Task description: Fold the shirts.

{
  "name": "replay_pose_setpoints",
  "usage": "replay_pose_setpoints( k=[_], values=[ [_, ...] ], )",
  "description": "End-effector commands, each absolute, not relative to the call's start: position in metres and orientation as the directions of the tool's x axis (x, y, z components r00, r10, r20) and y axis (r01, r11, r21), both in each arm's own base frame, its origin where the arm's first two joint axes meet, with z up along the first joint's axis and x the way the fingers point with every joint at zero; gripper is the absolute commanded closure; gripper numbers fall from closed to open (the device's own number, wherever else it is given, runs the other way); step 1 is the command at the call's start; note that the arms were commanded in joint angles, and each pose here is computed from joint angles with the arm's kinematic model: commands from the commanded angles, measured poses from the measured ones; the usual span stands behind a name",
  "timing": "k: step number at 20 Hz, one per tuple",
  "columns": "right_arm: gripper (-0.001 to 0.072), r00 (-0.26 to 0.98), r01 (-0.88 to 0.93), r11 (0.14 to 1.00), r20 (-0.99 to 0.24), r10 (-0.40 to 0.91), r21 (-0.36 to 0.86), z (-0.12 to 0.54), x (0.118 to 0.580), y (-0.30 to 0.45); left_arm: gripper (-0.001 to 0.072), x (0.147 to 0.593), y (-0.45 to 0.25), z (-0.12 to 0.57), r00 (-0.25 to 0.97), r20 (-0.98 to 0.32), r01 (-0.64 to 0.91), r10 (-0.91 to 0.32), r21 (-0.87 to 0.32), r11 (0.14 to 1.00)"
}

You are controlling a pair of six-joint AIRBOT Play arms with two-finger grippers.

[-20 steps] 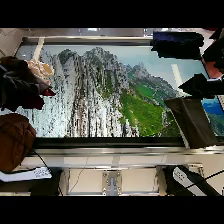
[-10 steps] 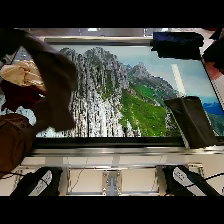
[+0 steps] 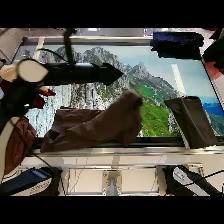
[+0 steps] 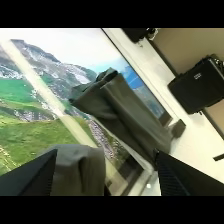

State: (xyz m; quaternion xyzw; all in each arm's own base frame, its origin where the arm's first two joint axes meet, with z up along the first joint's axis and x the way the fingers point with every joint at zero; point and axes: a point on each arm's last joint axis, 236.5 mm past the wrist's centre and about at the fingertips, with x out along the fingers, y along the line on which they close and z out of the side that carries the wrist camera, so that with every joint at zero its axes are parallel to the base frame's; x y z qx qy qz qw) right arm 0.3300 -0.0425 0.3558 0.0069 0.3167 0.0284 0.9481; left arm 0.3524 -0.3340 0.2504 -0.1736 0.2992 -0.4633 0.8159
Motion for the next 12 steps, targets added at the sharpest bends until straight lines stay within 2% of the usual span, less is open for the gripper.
replay_pose_setpoints(
  k=[1,3,4,6,7,8,12],
  values=[
    [0.0365,0.73,0.043,0.998,-0.68,-0.064,-0.048,0.327,0.339,-0.081,-0.0009,0.416,-0.315,0.233,0.54,-0.301,0.577,-0.786,-0.548,0.606],
    [0.0365,0.685,0.057,0.997,-0.725,-0.072,-0.045,0.308,0.348,-0.091,0.0001,0.444,-0.237,0.236,0.621,-0.332,0.49,-0.71,-0.542,0.682],
    [0.0365,0.656,0.041,0.999,-0.754,-0.039,-0.016,0.295,0.354,-0.088,0.0014,0.445,-0.191,0.225,0.625,-0.406,0.429,-0.667,-0.535,0.728],
    [0.0365,0.593,-0.01,0.997,-0.803,0.063,0.071,0.263,0.367,-0.076,0.0303,0.418,-0.088,0.175,0.554,-0.653,0.199,-0.517,-0.499,0.843],
    [0.0365,0.546,-0.032,0.991,-0.828,0.126,0.129,0.241,0.372,-0.067,0.0317,0.392,-0.037,0.151,0.484,-0.765,0.094,-0.425,-0.437,0.894],
    [0.0365,0.486,-0.037,0.984,-0.857,0.172,0.177,0.217,0.372,-0.062,0.0317,0.368,0.001,0.135,0.435,-0.823,0.0,-0.364,-0.405,0.915],
    [0.0365,0.182,-0.017,0.953,-0.937,0.3,0.302,0.102,0.334,-0.045,0.0317,0.294,0.072,0.087,0.477,-0.843,-0.285,-0.247,-0.414,0.864]
  ],
)
